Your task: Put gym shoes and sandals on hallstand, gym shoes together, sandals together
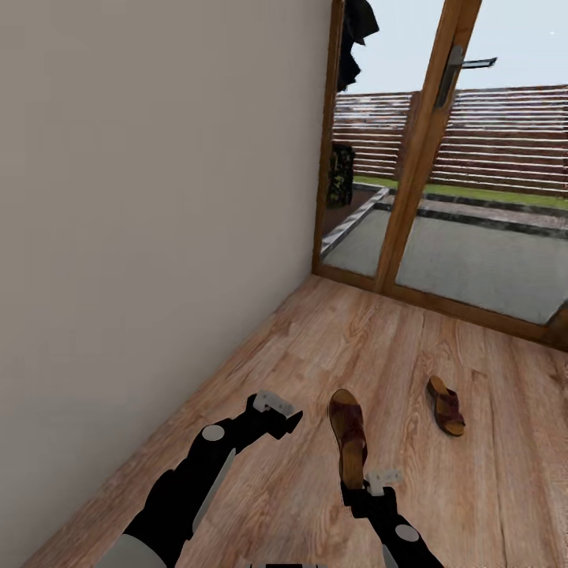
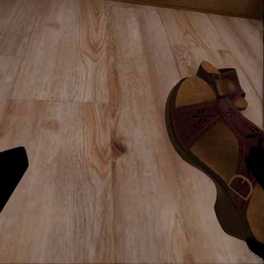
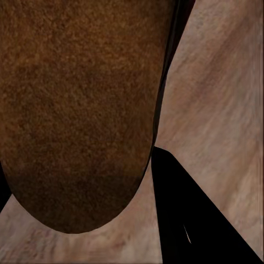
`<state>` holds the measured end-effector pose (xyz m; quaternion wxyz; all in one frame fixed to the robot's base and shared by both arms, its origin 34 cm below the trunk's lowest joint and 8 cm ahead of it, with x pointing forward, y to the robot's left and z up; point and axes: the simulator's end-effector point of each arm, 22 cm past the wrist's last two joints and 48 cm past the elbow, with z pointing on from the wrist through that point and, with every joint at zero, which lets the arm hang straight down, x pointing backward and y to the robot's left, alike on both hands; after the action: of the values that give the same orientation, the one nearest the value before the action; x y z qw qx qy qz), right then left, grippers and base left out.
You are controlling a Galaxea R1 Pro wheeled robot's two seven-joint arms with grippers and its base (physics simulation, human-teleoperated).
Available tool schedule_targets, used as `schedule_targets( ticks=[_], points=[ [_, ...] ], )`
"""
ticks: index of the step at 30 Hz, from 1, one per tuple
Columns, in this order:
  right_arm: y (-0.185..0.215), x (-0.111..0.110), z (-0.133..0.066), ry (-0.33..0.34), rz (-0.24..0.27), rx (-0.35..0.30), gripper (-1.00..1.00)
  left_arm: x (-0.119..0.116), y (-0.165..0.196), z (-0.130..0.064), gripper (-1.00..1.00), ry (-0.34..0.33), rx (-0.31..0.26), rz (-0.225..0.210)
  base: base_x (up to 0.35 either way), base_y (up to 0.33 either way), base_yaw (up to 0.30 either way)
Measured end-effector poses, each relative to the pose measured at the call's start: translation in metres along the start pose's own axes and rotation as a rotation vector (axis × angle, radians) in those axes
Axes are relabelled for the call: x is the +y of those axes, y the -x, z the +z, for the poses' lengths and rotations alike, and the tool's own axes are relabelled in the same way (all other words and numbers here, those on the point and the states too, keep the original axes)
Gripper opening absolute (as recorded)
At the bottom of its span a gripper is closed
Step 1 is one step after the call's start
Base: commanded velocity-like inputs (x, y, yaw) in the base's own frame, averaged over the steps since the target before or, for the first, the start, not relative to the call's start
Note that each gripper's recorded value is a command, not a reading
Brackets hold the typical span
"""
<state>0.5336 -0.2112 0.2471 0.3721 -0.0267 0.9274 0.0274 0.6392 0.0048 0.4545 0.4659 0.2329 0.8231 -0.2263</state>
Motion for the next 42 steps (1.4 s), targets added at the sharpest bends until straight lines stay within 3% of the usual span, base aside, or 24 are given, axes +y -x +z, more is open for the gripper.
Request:
schedule_targets(
  ticks=[10,31,42],
  points=[
    [0.0052,0.0005,-0.0015,0.000,0.000,-0.011,-1.00,-0.0005,0.0051,-0.0022,1.00,0.002,-0.008,0.006,0.280,0.000,-0.241],
    [0.0062,0.0000,-0.0016,0.000,-0.002,-0.011,-1.00,-0.0007,0.0060,-0.0025,1.00,0.002,-0.009,0.007,0.340,0.000,-0.022],
    [0.0075,0.0000,-0.0021,0.000,-0.001,-0.014,-1.00,-0.0007,0.0075,-0.0031,1.00,0.002,-0.011,0.009,0.323,0.000,-0.247]
  ],
)
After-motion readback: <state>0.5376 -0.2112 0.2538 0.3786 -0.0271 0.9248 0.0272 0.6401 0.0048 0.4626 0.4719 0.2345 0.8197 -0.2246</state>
